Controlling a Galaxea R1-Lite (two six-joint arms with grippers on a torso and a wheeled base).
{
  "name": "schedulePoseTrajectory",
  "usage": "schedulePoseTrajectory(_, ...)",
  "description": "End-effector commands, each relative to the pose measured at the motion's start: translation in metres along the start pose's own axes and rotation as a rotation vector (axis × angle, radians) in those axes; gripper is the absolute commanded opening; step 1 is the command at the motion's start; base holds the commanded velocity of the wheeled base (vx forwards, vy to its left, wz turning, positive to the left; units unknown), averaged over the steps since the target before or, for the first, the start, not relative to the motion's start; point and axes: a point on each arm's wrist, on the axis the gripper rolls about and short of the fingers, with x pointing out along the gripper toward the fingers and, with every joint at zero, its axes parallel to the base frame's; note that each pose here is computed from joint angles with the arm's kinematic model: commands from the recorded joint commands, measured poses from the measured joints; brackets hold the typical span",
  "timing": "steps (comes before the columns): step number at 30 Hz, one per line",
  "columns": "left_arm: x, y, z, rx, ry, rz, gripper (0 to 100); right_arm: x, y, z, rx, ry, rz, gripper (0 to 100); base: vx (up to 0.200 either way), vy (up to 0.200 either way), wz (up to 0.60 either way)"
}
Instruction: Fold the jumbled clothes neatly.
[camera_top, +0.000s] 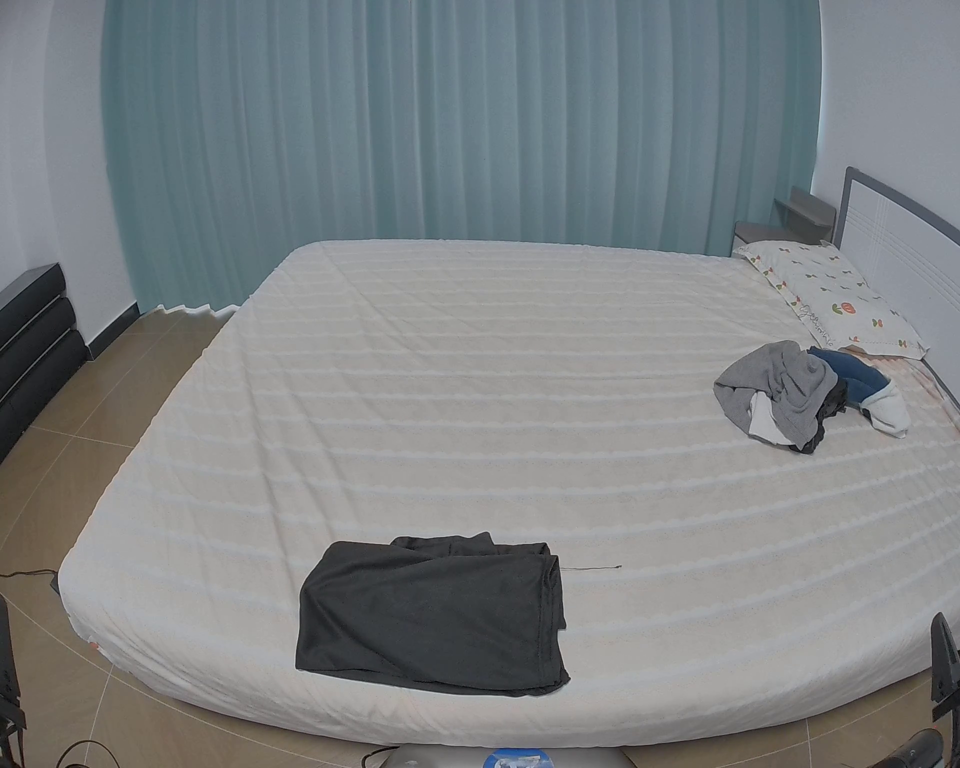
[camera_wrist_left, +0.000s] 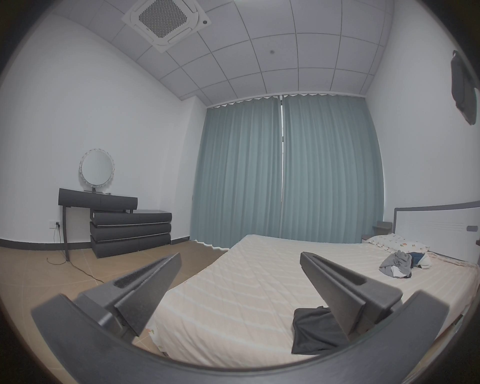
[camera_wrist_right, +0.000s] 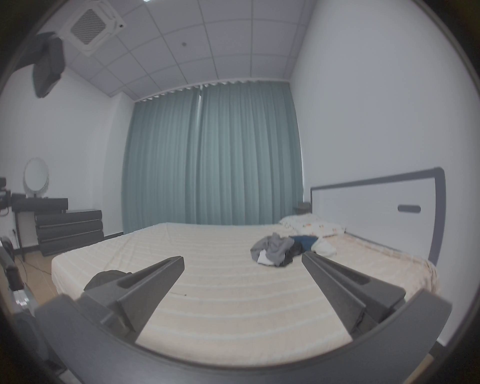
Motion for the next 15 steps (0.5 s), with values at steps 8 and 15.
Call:
schedulePoseTrajectory(8, 0.008, -0.003, -0.035, 0.011, -0.093, -0.112, 100, 0.001, 0.001, -0.024, -0.065, 0.087, 0.029, 100, 0.0, 0.0, 0.0)
schedulePoseTrajectory(15, 0.006, -0.004, -0.063, 0.039, 0.186, -0.224, 100, 0.001, 0.001, -0.027, 0.006, 0.116, 0.021, 100, 0.0, 0.0, 0.0)
